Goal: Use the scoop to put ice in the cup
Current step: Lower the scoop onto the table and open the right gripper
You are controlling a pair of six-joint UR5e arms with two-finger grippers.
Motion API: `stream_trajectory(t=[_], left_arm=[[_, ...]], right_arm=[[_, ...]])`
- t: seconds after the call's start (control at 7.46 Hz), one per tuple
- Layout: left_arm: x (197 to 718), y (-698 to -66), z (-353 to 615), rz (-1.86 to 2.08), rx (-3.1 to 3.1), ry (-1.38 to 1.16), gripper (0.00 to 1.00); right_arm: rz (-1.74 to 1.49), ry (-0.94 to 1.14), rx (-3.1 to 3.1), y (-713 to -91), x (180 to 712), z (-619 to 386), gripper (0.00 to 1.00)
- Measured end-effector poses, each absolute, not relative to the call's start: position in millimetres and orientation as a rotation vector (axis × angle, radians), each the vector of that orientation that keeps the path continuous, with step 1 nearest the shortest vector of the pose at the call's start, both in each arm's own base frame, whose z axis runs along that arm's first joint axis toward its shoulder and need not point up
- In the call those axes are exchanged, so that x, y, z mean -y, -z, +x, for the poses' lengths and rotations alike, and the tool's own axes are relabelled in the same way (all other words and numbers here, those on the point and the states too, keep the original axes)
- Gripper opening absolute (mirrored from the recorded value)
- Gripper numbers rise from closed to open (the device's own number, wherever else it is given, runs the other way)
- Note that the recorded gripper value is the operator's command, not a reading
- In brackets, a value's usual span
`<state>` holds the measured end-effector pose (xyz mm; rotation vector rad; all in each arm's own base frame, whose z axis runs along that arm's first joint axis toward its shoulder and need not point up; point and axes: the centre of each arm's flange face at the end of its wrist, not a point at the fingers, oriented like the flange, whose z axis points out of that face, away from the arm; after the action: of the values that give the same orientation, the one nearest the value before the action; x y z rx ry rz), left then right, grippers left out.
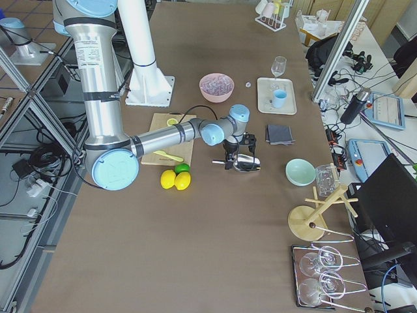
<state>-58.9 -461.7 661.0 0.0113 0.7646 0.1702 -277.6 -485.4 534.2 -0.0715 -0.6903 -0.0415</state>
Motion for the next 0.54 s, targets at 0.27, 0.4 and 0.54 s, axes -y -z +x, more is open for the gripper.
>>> stream_trajectory(t=[0.27, 0.4, 0.54], left_arm=[[462, -660, -59, 0.014, -0.765, -0.170, 0.98], [462, -660, -59, 0.012, -0.766, -0.169, 0.98], [462, -661, -59, 0.010, -0.765, -0.168, 0.98]], right_arm=[[-0.007, -0.017, 0.723, -497, 498, -233, 1.00], [0.020, -0.057, 0.727, -471, 503, -197, 1.00], [0.047, -0.046, 0.725, -455, 509, -152, 1.00]])
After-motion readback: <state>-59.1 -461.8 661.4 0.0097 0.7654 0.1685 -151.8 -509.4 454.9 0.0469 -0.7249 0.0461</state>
